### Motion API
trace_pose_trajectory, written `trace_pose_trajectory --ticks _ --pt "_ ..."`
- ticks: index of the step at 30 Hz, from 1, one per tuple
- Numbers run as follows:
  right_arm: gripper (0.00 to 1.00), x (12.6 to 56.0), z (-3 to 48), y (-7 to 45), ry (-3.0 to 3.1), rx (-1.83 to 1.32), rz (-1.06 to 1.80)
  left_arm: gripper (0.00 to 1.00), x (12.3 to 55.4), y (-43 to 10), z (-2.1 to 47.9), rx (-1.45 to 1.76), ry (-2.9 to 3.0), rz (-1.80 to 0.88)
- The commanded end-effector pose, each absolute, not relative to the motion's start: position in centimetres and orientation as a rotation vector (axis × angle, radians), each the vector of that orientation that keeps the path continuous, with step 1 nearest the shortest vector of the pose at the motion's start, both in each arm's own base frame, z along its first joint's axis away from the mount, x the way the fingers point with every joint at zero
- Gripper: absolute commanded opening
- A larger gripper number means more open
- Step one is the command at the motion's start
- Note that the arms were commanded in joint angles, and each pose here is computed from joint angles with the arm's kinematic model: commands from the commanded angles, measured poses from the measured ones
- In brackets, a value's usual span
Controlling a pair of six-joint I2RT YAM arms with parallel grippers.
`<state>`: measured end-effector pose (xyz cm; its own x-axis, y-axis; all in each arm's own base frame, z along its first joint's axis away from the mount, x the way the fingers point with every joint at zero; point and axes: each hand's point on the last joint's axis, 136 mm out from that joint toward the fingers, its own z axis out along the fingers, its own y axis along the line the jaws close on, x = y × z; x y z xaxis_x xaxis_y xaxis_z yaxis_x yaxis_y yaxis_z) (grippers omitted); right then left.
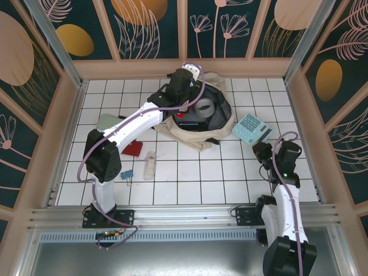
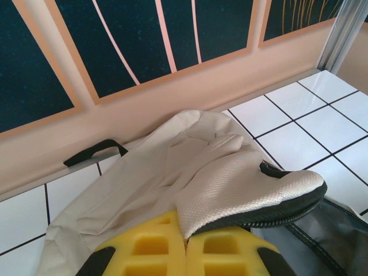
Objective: Pack the student bag
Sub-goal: Pick up the calculator from the middle-right of the table, then place the calculator in the student bag.
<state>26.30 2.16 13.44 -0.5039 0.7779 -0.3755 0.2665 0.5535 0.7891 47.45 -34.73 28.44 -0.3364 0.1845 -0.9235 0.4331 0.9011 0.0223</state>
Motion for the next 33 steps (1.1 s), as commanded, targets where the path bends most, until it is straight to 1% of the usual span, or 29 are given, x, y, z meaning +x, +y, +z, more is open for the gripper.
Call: trace_pose_trajectory --ticks 1,6,11,15,19,27,33 --pt "0.08 27.1 17.6 3.4 1.997 0.728 0.941 0.00 47.9 -34.6 31.9 0.415 1.841 -0.296" --pt "0.09 28.9 20.7 6.5 2.014 0.600 0.992 0.00 48.1 -34.7 31.9 0.411 1.844 -0.295" --pt "0.09 30.8 21.8 11.3 2.075 0.474 1.019 0.00 48.0 -34.7 32.9 0.414 1.828 -0.294" --pt "0.09 32.8 20.7 14.7 2.150 0.420 1.036 0.00 47.9 -34.5 34.1 0.418 1.819 -0.283" --pt "0.10 35.3 19.0 17.0 2.200 0.392 1.024 0.00 47.1 -34.9 35.5 0.448 1.793 -0.334" --pt "0.12 40.8 17.6 22.1 2.227 0.339 1.066 0.00 46.5 -35.8 36.1 0.475 1.784 -0.407" --pt "0.14 44.7 16.3 26.0 2.250 0.319 1.065 0.00 46.4 -35.7 36.2 0.469 1.786 -0.406"
